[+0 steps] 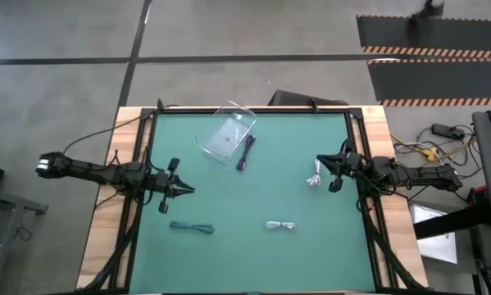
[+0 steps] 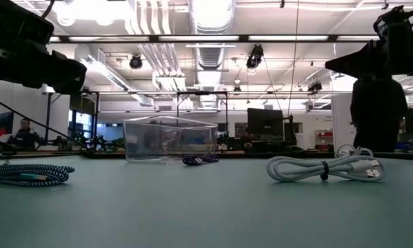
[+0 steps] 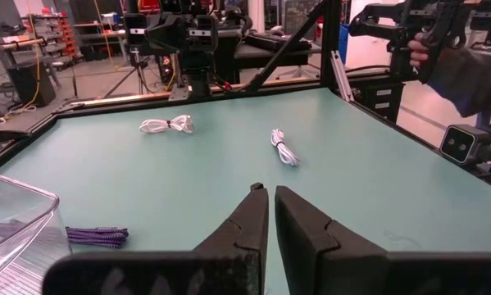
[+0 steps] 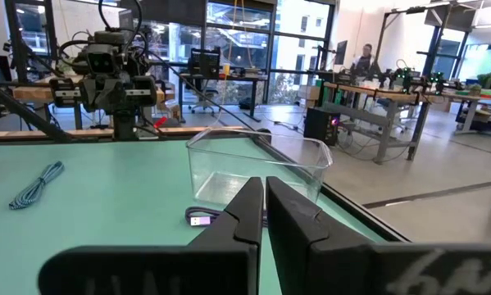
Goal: Pick and place USB-C Cables
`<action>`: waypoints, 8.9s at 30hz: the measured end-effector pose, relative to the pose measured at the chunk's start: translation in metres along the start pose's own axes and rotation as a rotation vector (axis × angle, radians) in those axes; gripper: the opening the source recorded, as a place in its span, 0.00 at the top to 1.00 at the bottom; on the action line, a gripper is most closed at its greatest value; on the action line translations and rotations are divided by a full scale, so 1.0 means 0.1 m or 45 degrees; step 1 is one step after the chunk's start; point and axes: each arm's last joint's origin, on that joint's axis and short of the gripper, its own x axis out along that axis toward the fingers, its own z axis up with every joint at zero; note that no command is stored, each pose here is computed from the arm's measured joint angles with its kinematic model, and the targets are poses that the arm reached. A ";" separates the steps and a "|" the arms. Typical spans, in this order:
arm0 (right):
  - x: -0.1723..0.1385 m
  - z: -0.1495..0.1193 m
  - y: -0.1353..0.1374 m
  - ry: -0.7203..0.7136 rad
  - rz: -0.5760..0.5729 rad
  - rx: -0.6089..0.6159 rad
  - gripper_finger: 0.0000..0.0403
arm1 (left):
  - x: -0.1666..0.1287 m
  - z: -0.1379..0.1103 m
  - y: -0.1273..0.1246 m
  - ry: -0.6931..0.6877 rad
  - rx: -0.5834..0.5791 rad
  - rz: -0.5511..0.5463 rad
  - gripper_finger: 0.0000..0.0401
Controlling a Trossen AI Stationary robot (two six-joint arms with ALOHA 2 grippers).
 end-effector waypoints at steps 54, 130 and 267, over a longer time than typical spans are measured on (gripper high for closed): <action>-0.01 0.15 -0.02 -0.183 -0.046 -0.258 0.98 | -0.05 0.34 0.02 -0.452 0.006 0.027 0.97; 0.00 0.09 -0.01 -0.113 -0.025 -0.221 0.98 | 1.16 1.16 -0.74 1.479 -0.883 0.233 1.00; 0.00 0.09 -0.01 -0.113 -0.026 -0.233 0.98 | 1.53 0.71 -0.87 1.548 -1.185 0.481 0.97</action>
